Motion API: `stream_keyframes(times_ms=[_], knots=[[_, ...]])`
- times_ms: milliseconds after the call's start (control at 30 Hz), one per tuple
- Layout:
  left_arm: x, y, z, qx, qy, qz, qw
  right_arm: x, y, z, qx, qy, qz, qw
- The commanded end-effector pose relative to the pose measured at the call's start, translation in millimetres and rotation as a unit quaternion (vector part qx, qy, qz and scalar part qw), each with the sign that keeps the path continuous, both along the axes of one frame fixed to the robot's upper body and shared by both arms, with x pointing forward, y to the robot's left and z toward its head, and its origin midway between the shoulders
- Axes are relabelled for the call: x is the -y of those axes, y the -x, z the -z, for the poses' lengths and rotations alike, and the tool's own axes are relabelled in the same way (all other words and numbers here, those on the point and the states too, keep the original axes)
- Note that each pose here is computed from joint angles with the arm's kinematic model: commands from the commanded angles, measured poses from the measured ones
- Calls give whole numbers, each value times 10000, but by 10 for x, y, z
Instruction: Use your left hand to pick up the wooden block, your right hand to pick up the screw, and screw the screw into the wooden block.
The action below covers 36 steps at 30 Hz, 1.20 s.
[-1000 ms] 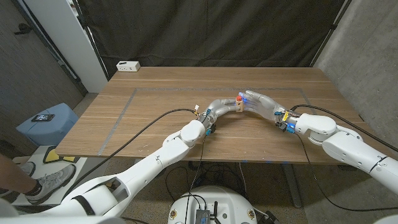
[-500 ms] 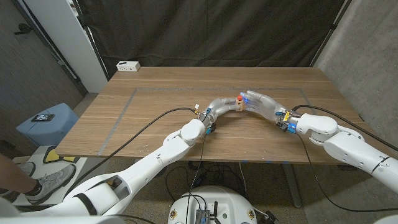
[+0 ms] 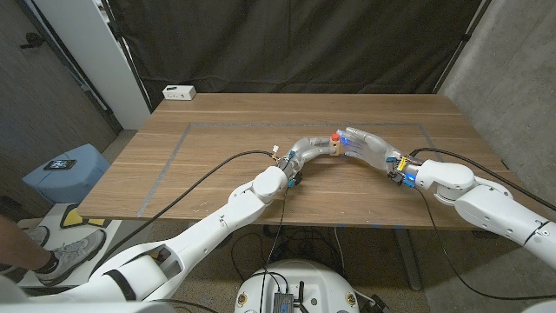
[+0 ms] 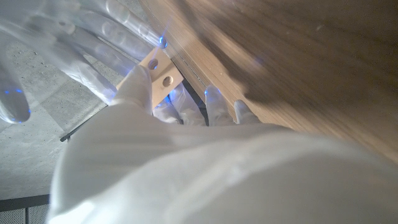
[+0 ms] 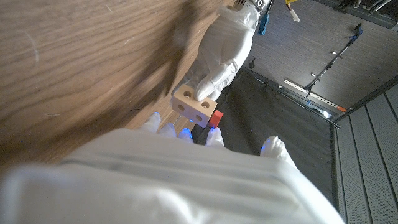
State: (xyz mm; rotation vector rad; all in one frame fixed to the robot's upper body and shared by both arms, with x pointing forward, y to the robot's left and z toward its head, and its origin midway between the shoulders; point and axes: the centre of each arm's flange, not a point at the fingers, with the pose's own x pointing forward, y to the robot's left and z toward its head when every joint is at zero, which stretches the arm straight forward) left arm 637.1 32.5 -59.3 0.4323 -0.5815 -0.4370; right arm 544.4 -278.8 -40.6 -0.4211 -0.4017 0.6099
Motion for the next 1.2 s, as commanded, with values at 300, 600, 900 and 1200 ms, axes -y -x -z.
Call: stream_keyframes(times_ms=[300, 600, 900, 1200], knots=[[-5, 33, 49, -34, 37, 26, 10000, -53, 126, 40, -37, 8, -30, 10000], [-22, 37, 54, -31, 42, 33, 10000, -73, 152, 57, -58, 9, -27, 10000], [-37, 42, 46, -8, 47, 9, 10000, -63, 194, 66, -54, 27, 20, 10000], [-40, 29, 28, -12, 29, 7, 10000, -43, 232, 68, -63, 19, 67, 10000]])
